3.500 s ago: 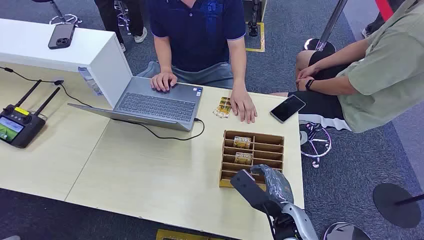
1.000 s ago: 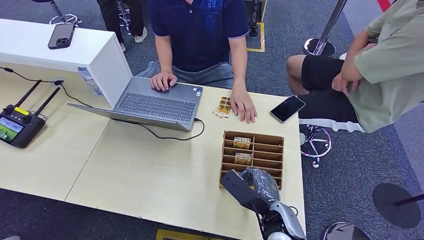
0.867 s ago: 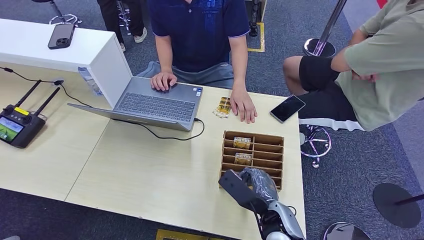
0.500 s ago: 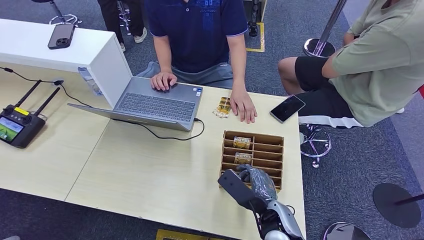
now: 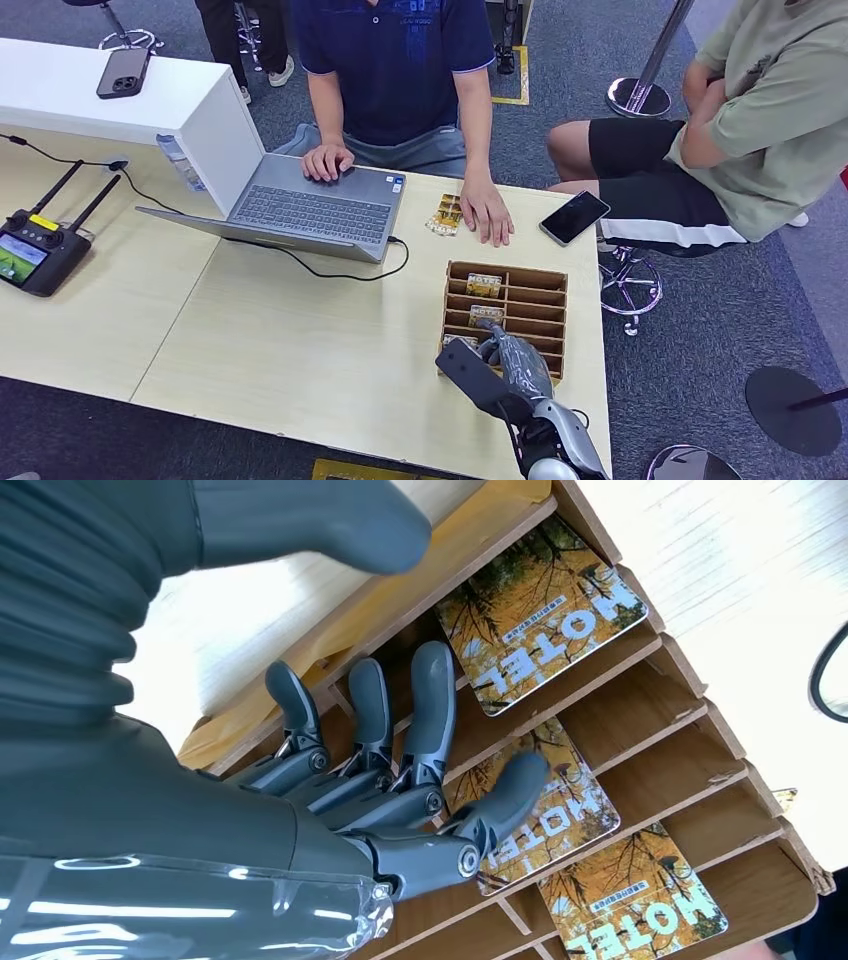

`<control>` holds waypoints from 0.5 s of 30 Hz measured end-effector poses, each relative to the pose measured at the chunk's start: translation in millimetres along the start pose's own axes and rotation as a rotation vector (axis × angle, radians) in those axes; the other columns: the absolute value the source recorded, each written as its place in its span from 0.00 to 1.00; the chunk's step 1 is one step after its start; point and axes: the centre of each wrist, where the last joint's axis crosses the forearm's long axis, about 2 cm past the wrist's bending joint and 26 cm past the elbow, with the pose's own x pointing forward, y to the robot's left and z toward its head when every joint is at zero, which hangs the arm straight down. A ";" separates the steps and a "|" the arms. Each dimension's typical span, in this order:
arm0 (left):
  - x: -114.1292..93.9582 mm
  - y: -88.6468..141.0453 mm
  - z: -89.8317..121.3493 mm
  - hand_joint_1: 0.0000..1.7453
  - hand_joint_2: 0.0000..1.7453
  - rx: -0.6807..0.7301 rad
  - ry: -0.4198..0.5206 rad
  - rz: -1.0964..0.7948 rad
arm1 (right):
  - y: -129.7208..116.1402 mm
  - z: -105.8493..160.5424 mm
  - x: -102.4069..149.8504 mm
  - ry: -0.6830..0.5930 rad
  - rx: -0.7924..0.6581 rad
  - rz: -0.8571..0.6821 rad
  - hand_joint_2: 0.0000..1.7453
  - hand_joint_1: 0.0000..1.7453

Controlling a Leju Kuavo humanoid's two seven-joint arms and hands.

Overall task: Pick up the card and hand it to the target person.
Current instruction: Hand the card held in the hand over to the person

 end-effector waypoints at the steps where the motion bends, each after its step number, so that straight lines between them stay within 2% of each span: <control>1: 0.0 0.0 0.0 0.00 0.00 0.000 0.000 0.000 | 0.0 -0.2 -0.1 0.001 0.000 0.000 1.00 0.43; 7: 0.0 0.0 0.0 0.00 0.00 0.000 0.000 0.000 | 0.1 -1.1 -0.4 0.002 -0.002 -0.002 1.00 0.45; 12: 0.0 0.0 0.0 0.00 0.00 0.000 0.000 0.000 | 0.7 -1.4 -0.3 0.004 -0.003 -0.004 1.00 0.53; 15: 0.0 0.0 0.0 0.00 0.00 0.000 0.000 0.000 | 1.1 -1.6 -0.2 0.005 -0.004 -0.006 1.00 0.51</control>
